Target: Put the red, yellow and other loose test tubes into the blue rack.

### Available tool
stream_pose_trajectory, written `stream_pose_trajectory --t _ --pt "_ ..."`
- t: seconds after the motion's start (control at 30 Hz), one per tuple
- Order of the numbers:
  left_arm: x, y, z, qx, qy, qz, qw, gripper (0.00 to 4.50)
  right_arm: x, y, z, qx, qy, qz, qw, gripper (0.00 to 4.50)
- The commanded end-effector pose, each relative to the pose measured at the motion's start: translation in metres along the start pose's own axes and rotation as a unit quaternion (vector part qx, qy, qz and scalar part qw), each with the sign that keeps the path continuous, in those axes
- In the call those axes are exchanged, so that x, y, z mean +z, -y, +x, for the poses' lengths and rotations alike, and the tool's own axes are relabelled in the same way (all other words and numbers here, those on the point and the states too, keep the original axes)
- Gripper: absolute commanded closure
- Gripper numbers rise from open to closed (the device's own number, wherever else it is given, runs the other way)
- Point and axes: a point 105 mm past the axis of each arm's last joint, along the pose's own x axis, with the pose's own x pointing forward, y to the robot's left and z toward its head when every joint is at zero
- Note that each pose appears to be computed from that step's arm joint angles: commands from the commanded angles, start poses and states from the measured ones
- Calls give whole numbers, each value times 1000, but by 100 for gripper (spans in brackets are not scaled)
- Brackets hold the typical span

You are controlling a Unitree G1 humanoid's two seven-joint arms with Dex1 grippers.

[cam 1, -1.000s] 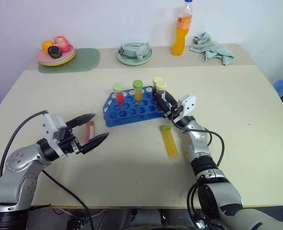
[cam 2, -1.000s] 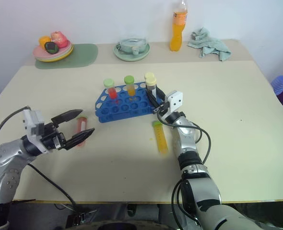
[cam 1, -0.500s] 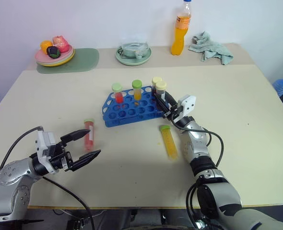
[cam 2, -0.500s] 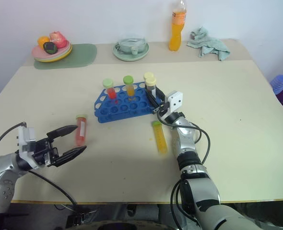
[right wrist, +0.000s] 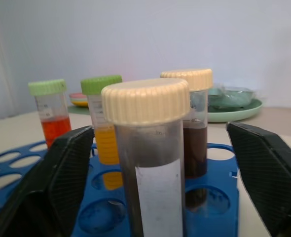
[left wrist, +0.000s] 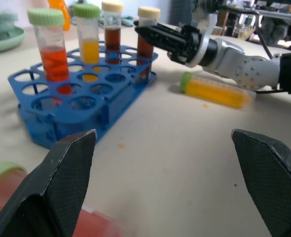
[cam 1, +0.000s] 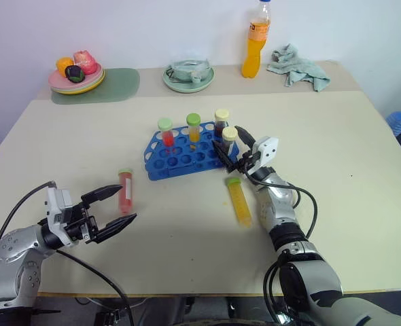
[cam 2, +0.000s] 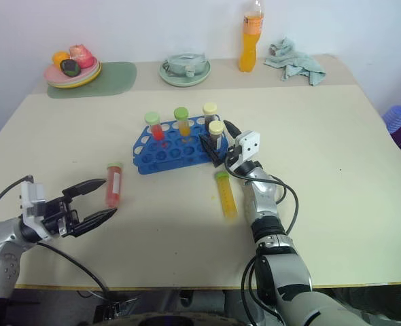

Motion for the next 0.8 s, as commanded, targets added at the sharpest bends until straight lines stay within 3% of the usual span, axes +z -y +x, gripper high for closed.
stream_pose_trajectory --t 0.03,0.4,0.8 --pt "4 -3 2 -4 8 15 1000 0 21 5 0 5 26 -52 998 4" --pt "4 -8 24 -50 11 23 998 0 52 23 -34 10 -45 -140 989 4" --pt "14 -9 54 -167 -4 26 986 0 67 21 -77 0 -284 -105 953 4"
